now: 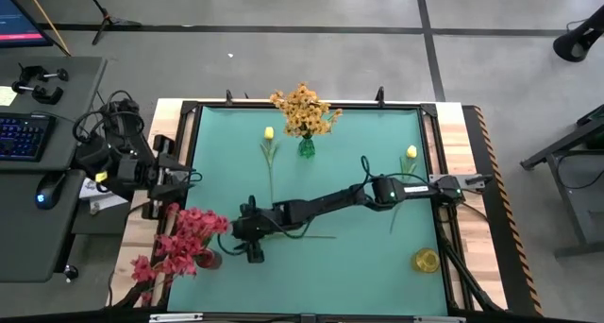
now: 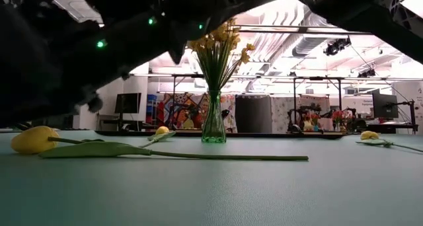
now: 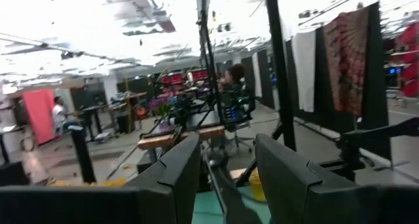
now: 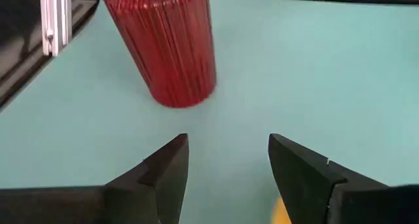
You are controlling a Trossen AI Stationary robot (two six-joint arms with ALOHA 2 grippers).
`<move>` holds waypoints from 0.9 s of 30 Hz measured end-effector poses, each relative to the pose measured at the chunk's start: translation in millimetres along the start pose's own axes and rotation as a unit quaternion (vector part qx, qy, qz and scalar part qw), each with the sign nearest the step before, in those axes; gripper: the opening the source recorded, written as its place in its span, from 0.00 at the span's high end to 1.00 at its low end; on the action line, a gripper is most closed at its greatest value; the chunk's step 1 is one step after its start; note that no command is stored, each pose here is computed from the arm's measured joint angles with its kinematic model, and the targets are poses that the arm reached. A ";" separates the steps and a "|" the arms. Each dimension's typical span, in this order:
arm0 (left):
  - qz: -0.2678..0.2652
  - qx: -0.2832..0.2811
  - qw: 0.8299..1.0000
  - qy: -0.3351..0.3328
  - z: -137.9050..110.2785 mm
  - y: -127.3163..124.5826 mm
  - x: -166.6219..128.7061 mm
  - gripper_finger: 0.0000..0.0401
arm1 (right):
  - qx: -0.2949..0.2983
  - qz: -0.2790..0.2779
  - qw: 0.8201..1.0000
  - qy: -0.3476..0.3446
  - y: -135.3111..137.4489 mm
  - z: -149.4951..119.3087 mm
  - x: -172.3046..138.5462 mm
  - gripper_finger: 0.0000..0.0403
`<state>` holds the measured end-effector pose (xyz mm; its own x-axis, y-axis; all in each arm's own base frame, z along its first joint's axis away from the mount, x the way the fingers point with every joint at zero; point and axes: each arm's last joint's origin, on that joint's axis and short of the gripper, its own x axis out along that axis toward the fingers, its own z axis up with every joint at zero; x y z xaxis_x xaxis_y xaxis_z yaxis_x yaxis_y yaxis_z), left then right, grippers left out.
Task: Sort flowers into vase by color
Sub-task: Put the bottom light yellow flower into the yellow flower
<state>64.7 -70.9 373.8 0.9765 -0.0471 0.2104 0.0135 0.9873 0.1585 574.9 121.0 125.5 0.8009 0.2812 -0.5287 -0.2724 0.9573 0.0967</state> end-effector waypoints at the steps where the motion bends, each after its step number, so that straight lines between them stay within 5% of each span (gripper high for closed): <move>1: 0.004 0.000 1.000 0.004 -1.2 0.3 0.8 0.66 | -0.008 -0.002 1.000 0.007 -1.2 3.4 -4.4 0.51; 11: -0.010 -0.012 0.999 0.045 -16.8 -2.9 5.6 0.66 | -0.052 -0.086 0.978 0.183 -7.9 12.2 -53.3 0.51; 16: -0.027 -0.001 0.998 0.054 -46.9 -17.6 9.6 0.66 | -0.038 -0.084 0.960 0.265 -3.6 -2.5 -60.2 0.51; 27: -0.011 -0.032 0.999 0.021 -109.3 -34.8 6.6 0.66 | -0.041 -0.078 0.944 0.317 10.2 -9.7 -67.1 0.51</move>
<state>94.2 -88.9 264.2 0.9840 -0.0629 0.1669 0.0464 0.9938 0.1010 513.2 111.3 153.8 0.3610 0.0166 -0.9324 -0.2385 0.9682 -0.0751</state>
